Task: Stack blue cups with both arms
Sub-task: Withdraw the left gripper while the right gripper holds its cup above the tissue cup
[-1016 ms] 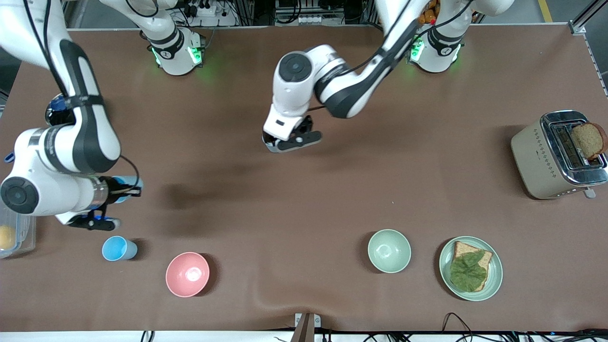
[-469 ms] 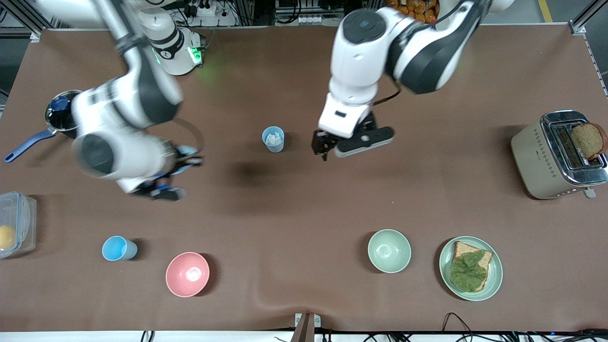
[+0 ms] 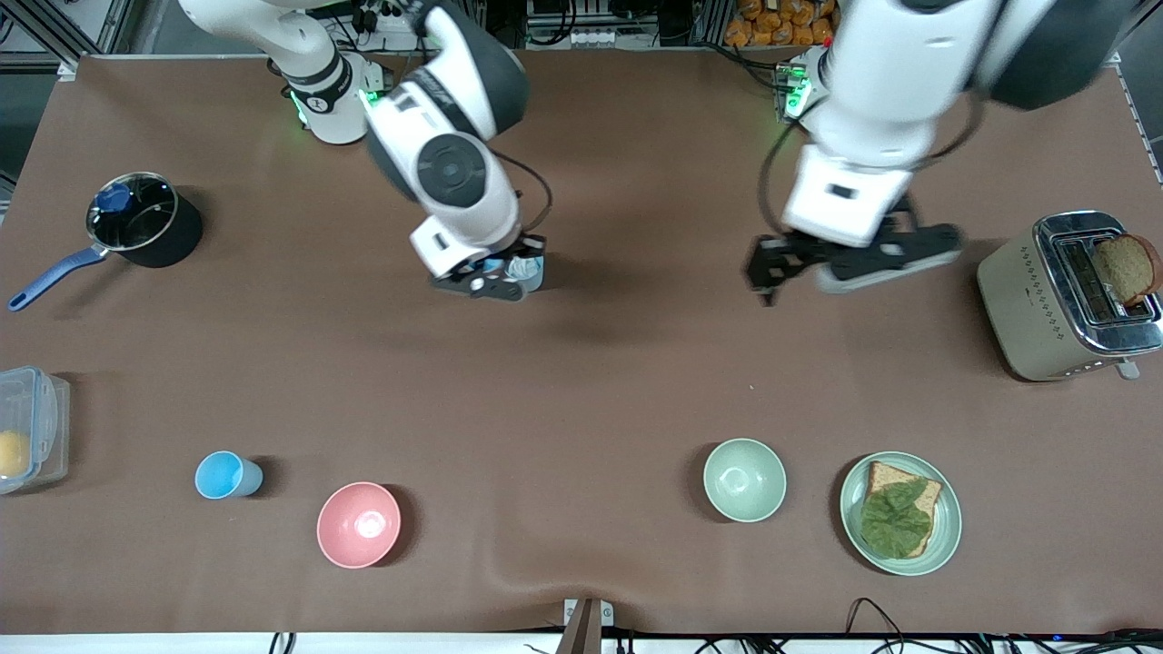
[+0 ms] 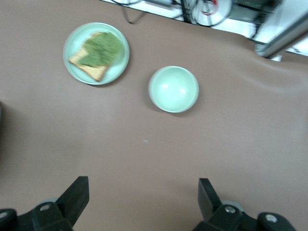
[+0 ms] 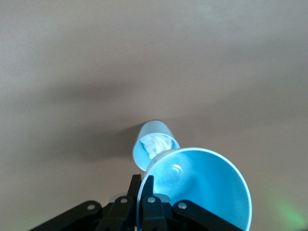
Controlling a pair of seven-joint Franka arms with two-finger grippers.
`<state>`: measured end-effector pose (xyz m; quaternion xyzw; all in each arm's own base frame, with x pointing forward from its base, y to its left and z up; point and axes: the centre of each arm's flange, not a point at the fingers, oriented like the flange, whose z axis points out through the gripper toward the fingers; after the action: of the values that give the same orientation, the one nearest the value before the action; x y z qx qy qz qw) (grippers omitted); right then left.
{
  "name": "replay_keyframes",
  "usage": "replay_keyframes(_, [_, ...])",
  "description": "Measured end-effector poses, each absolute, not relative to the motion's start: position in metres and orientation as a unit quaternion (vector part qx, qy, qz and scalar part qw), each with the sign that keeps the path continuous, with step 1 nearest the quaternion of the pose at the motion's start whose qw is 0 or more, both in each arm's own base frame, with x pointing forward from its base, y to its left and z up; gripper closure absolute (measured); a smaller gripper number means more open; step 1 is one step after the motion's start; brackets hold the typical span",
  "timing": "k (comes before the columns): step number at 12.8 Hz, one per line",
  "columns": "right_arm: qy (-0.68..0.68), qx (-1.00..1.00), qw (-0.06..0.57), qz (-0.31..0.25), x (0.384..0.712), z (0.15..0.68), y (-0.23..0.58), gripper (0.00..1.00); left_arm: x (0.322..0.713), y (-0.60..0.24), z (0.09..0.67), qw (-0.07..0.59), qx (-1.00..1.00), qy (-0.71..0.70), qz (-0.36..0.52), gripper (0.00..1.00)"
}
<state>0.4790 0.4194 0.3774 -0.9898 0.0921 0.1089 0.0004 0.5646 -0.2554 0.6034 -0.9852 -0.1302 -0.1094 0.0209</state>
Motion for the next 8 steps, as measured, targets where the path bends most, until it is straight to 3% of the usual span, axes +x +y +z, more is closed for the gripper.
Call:
replay_keyframes(2, [0.093, -0.99, -0.002, 0.106, 0.463, 0.35, 0.42, 0.96, 0.57, -0.215, 0.614, 0.036, -0.987, -0.12, -0.101, 0.0])
replay_keyframes(8, [0.096, -0.991, 0.001, 0.097, 0.445, 0.333, 0.434, 0.96, 0.57, -0.126, 0.631, 0.071, -0.992, -0.079, -0.061, 0.0])
